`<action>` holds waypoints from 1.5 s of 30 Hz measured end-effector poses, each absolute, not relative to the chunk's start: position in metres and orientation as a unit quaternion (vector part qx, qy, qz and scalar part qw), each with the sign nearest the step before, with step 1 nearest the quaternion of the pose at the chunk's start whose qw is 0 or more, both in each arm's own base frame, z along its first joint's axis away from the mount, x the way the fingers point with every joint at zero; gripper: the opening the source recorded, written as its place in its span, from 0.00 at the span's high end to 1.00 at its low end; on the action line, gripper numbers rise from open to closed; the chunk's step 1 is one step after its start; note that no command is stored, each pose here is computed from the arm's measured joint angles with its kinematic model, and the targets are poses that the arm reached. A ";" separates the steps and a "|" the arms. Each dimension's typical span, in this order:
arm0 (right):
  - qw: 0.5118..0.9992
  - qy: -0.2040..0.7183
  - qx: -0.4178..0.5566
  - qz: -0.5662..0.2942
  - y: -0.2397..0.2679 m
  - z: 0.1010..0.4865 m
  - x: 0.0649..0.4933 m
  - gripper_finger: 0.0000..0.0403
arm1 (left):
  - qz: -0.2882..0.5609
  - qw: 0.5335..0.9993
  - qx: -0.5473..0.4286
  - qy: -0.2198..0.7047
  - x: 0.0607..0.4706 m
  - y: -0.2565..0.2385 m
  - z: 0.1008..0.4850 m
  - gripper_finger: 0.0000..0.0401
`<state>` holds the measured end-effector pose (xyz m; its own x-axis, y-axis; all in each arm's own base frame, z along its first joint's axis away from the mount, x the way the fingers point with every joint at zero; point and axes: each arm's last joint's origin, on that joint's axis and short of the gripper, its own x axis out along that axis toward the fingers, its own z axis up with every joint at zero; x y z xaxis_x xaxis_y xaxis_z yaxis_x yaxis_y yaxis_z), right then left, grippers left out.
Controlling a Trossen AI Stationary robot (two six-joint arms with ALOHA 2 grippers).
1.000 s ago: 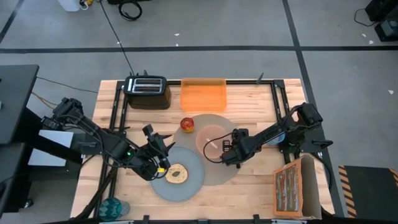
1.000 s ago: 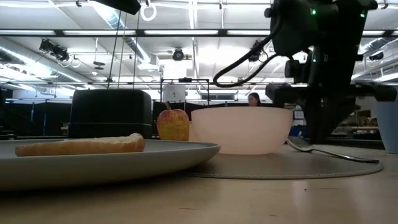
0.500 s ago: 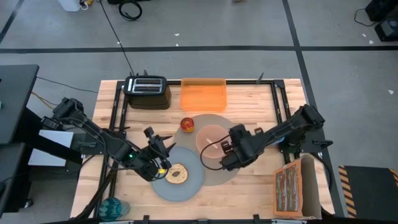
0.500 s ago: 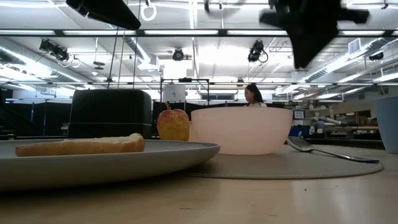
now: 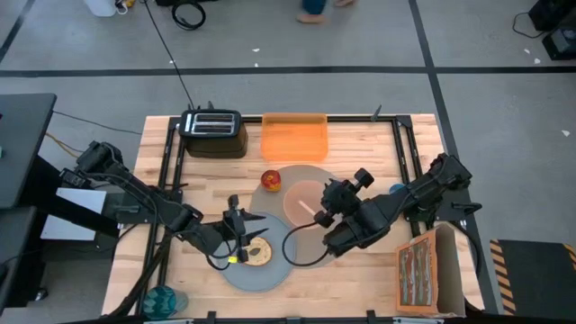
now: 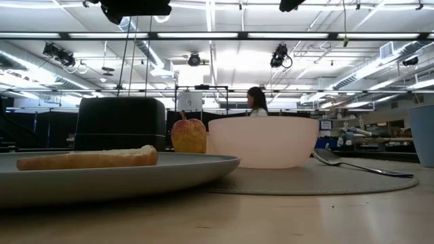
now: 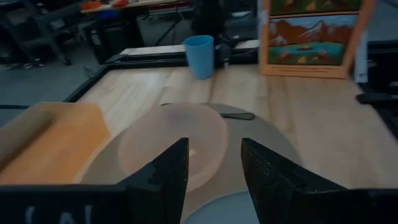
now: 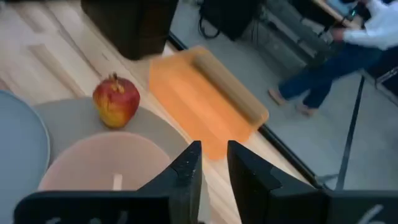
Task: Arrange a breakfast setting
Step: Pour the cereal from the yellow cereal box into the light orange bowl
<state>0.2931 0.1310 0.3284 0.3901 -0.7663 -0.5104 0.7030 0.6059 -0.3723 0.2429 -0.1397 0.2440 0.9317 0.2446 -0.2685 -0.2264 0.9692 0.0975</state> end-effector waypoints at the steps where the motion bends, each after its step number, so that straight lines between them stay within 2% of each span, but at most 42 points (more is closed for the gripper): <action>1: 0.832 0.341 -0.043 -0.435 0.131 0.331 0.293 0.76 | 0.117 0.983 0.030 0.139 0.242 -0.140 0.242 0.61; 6: 0.834 0.412 0.008 -0.367 0.132 0.355 0.287 0.61 | 0.117 0.983 0.029 0.138 0.240 -0.138 0.235 0.61; 11: 0.833 0.456 0.115 -0.291 0.130 0.387 0.273 0.46 | 0.117 0.983 0.027 0.136 0.240 -0.138 0.235 0.61; 16: 0.822 0.472 0.212 -0.239 0.116 0.415 0.249 0.38 | 0.117 0.984 0.027 0.135 0.240 -0.138 0.235 0.61; 21: 0.809 0.453 0.306 -0.216 0.097 0.441 0.217 0.39 | 0.117 0.984 0.027 0.136 0.240 -0.138 0.235 0.61; 30: 0.784 0.402 0.440 -0.177 0.064 0.476 0.154 0.48 | 0.117 0.983 0.029 0.139 0.240 -0.138 0.234 0.61; 35: 0.733 0.441 0.495 -0.153 0.059 0.469 0.133 0.53 | 0.120 0.983 0.013 0.138 0.240 -0.138 0.234 0.61; 40: 0.672 0.527 0.504 -0.130 0.058 0.440 0.119 0.54 | 0.121 0.983 0.005 0.138 0.240 -0.138 0.234 0.61; 45: 0.575 0.608 0.537 -0.105 0.057 0.414 0.099 0.54 | 0.123 0.983 0.005 0.137 0.241 -0.137 0.234 0.61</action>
